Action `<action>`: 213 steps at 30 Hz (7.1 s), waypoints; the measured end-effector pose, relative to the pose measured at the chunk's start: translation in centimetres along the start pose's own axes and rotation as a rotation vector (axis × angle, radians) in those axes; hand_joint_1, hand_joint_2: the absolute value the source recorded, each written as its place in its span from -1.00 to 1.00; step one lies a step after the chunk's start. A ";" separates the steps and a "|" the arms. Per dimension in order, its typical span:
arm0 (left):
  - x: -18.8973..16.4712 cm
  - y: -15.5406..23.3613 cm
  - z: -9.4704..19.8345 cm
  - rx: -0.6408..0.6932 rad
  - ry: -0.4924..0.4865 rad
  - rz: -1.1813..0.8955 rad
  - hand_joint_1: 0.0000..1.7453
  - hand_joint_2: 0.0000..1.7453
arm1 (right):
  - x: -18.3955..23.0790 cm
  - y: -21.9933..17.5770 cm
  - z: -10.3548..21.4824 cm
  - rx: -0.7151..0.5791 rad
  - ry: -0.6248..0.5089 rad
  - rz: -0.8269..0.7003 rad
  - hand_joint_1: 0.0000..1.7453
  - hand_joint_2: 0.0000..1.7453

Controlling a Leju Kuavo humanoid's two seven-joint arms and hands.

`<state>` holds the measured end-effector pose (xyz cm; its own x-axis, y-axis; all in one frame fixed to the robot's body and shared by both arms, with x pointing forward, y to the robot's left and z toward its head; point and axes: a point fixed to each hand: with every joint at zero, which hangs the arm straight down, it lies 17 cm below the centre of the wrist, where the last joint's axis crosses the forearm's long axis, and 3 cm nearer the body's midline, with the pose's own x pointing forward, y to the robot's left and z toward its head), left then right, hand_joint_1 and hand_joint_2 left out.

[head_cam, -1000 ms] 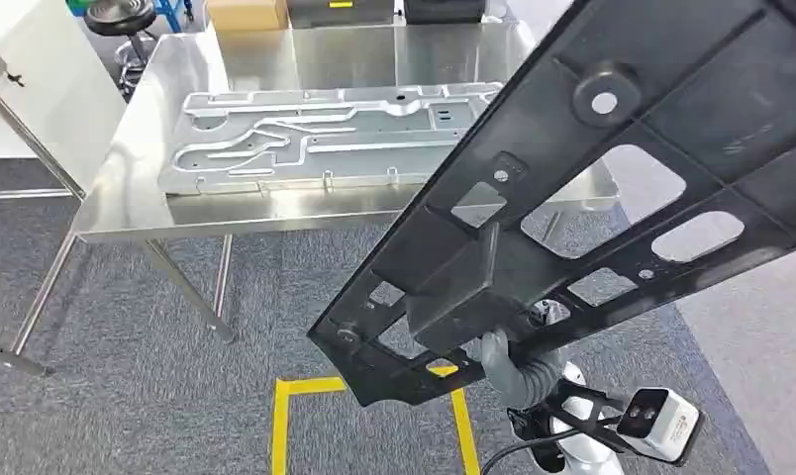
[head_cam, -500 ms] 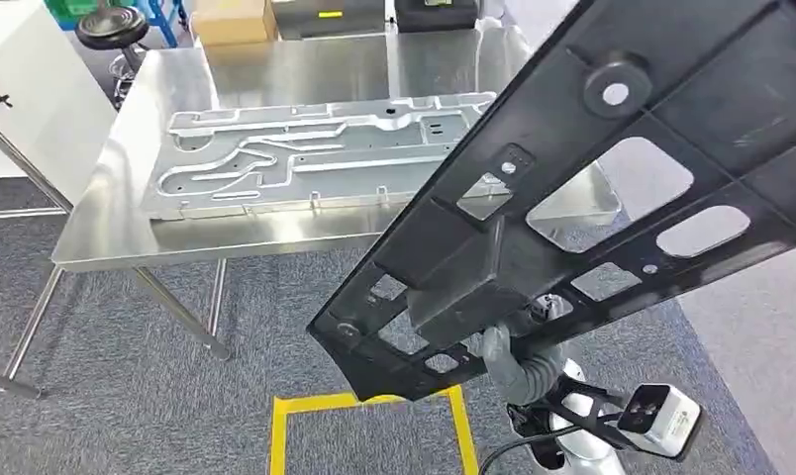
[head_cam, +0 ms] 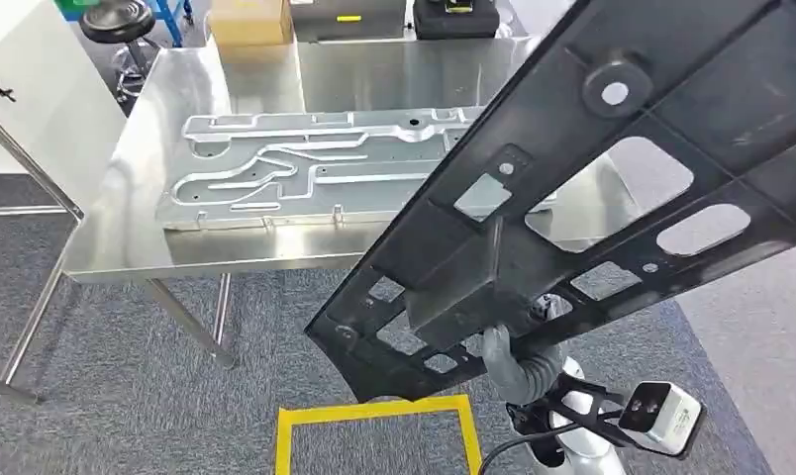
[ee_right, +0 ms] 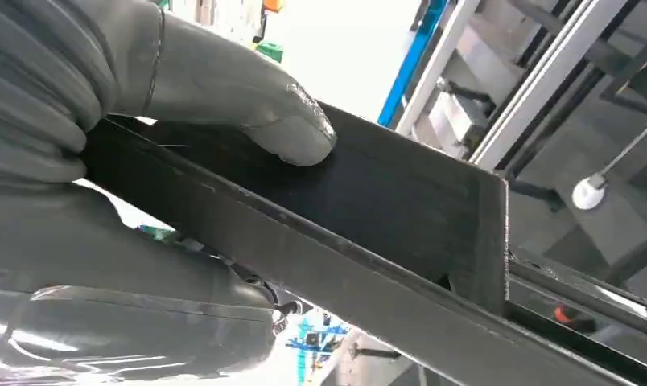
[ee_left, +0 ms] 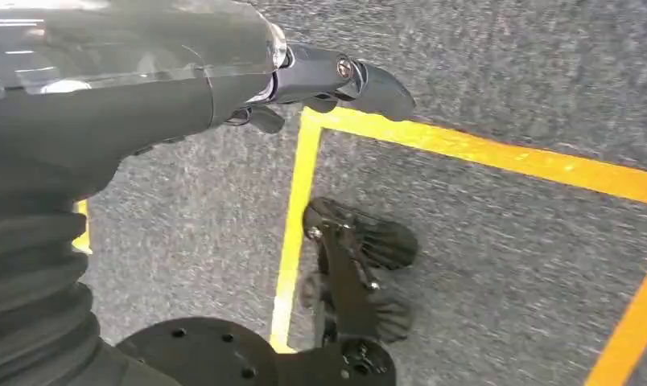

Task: Take the parts from the cabinet and place them on the table.

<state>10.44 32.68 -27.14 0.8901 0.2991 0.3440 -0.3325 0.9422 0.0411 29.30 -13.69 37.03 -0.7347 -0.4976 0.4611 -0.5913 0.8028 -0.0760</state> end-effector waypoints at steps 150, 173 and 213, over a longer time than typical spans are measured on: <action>0.9 2.2 0.3 0.019 -0.107 0.033 -1.00 -1.00 | -2.5 -20.5 8.6 -0.263 0.270 1.413 -1.00 -1.00; 0.4 1.1 0.6 -0.016 -0.110 0.104 -1.00 -1.00 | 11.3 -30.7 41.4 -0.596 1.177 1.688 -1.00 -1.00; 0.2 -1.3 0.6 -0.052 -0.071 0.081 -1.00 -1.00 | -4.6 -1.7 69.9 -0.863 2.266 0.257 -1.00 -1.00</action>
<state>10.84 31.42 -26.61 0.8359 0.3653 0.4097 -0.3847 0.9223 -0.0375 10.48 -35.67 -26.74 0.9224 0.0778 0.3784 0.0459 0.9506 -0.3071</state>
